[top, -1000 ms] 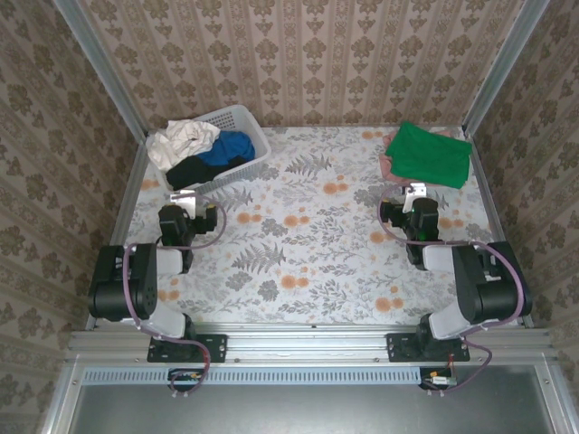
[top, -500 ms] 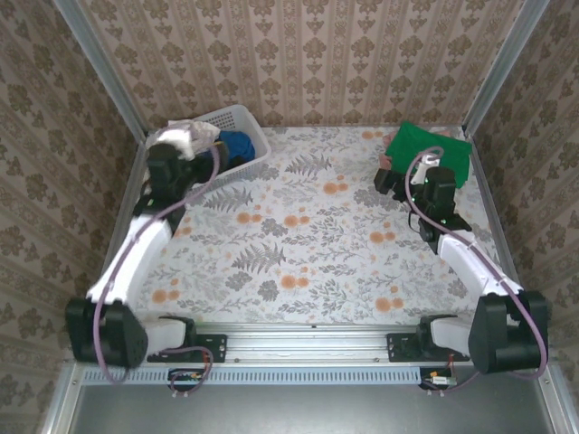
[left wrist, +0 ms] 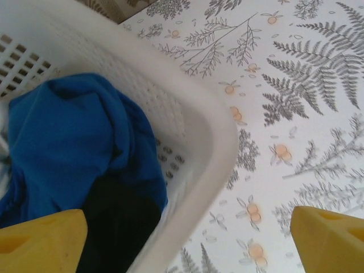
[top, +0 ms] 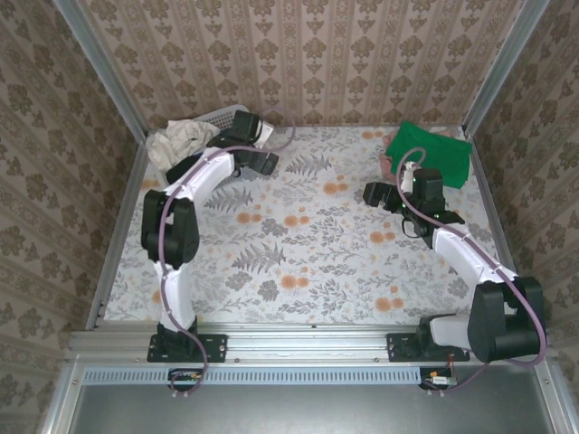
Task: Fold and stack the t-shirts
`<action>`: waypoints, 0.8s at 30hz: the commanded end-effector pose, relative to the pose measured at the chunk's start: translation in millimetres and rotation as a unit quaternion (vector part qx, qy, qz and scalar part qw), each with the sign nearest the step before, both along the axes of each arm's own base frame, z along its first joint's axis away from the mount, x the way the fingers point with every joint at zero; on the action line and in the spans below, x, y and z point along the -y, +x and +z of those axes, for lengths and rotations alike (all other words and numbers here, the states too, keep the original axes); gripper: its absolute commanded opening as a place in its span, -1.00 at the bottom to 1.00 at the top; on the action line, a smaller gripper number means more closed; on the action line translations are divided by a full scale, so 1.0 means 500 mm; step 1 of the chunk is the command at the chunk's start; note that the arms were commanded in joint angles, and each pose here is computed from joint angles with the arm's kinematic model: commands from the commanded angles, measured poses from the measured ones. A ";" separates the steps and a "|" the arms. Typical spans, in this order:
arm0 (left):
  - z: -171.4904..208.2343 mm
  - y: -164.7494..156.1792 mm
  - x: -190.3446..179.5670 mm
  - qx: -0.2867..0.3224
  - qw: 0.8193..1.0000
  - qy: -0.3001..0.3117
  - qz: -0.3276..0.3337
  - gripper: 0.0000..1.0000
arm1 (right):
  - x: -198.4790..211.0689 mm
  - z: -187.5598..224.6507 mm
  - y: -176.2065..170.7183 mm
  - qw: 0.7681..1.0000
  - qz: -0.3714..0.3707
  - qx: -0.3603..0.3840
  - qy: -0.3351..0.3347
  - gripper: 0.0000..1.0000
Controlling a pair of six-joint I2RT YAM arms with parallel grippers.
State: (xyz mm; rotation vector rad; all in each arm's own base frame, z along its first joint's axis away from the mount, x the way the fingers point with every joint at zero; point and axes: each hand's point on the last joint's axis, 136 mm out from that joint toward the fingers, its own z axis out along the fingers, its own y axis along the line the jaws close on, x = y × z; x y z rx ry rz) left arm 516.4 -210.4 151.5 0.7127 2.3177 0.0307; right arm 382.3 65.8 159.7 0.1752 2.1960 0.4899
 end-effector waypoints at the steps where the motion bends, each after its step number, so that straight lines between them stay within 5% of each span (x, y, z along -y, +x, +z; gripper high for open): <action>1: -0.026 0.003 0.027 -0.023 0.999 0.041 -0.025 0.84 | 0.011 -0.010 0.002 1.000 -0.005 -0.016 -0.023 1.00; 5: -0.082 0.006 0.025 -0.060 0.992 0.091 -0.057 0.68 | 0.016 -0.021 -0.001 0.999 -0.005 -0.027 -0.034 1.00; 9: -0.102 -0.012 0.021 -0.080 0.990 0.095 -0.063 0.19 | 0.023 -0.026 0.001 0.998 -0.010 -0.031 -0.044 1.00; 13: -0.098 -0.026 0.015 -0.076 0.992 0.087 -0.058 -0.07 | 0.024 -0.029 0.004 0.998 -0.010 -0.033 -0.048 1.00; 20: -0.098 -0.023 -0.036 -0.110 0.990 0.081 0.021 -0.66 | 0.026 -0.042 0.010 0.998 -0.011 -0.041 -0.052 1.00; 24: -0.081 -0.030 -0.050 -0.118 0.988 0.075 0.072 -0.76 | 0.027 -0.051 0.015 0.997 -0.011 -0.054 -0.055 1.00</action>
